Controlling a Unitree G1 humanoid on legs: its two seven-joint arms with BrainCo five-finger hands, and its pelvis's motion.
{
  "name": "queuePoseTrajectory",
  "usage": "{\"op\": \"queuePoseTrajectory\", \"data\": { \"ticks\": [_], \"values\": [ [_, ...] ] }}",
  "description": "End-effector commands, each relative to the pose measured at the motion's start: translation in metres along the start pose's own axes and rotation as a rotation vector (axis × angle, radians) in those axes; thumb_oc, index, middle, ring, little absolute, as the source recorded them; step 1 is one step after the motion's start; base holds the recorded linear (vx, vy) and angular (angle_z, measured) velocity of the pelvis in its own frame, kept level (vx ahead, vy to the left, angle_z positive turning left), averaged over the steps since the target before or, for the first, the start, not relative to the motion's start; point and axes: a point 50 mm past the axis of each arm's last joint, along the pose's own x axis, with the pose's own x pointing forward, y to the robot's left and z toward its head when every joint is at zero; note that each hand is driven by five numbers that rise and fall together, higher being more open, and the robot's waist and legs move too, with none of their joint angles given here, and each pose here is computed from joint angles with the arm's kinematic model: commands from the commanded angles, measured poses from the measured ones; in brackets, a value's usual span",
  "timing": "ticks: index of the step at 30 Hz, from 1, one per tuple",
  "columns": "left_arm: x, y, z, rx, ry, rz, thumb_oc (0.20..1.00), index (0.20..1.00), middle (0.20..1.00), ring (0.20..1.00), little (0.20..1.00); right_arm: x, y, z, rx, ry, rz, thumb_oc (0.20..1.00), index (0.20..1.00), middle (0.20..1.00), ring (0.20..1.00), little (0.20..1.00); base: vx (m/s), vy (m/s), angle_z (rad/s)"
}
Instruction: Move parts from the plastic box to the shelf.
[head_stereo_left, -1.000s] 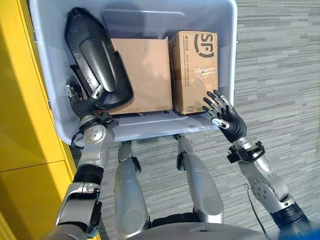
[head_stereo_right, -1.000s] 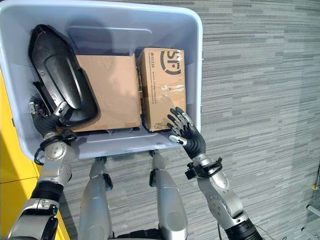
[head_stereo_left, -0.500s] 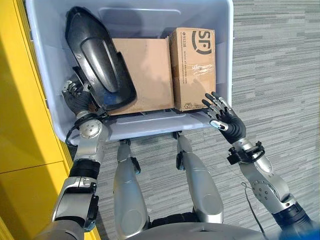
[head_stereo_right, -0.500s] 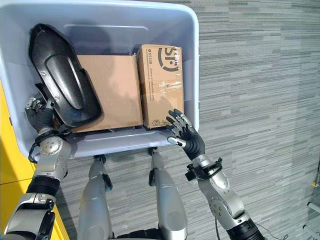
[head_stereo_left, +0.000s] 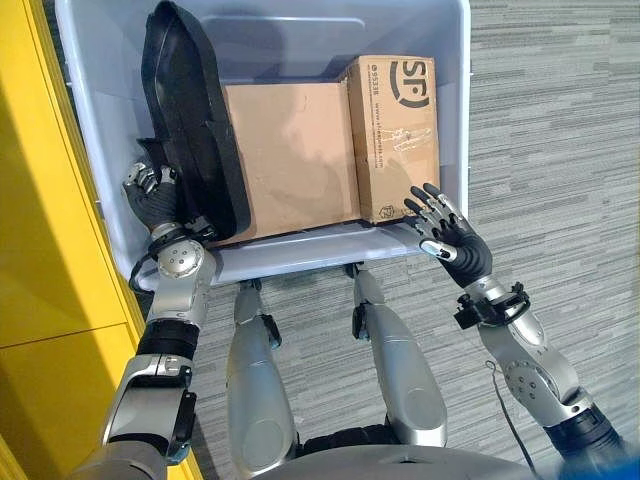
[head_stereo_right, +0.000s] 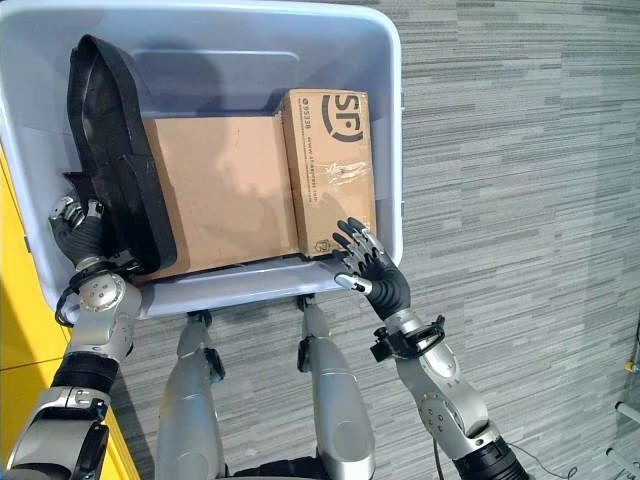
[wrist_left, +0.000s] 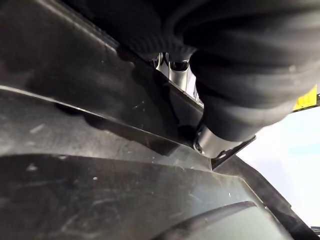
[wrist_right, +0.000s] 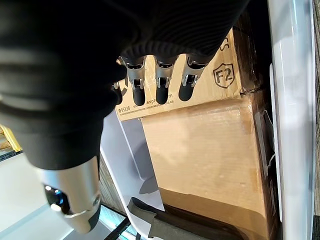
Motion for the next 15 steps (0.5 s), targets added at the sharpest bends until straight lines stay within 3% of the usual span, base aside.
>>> {"op": "queuePoseTrajectory", "data": {
  "ticks": [1, 15],
  "values": [
    [0.004, 0.003, 0.016, 0.002, -0.091, -0.021, 0.200, 0.200, 0.200, 0.200, 0.200, 0.000, -0.001, 0.022, -0.018, -0.093, 0.025, 1.000, 1.000, 1.000, 1.000, 1.000, 0.00, 0.000, 0.00],
    [-0.016, 0.031, 0.044, 0.037, -0.282, -0.032, 0.200, 0.200, 0.200, 0.200, 0.200, 0.000, -0.010, 0.027, -0.031, -0.110, -0.006, 1.000, 1.000, 1.000, 1.000, 1.000, 0.00, 0.005, -0.02]
  ]
}}
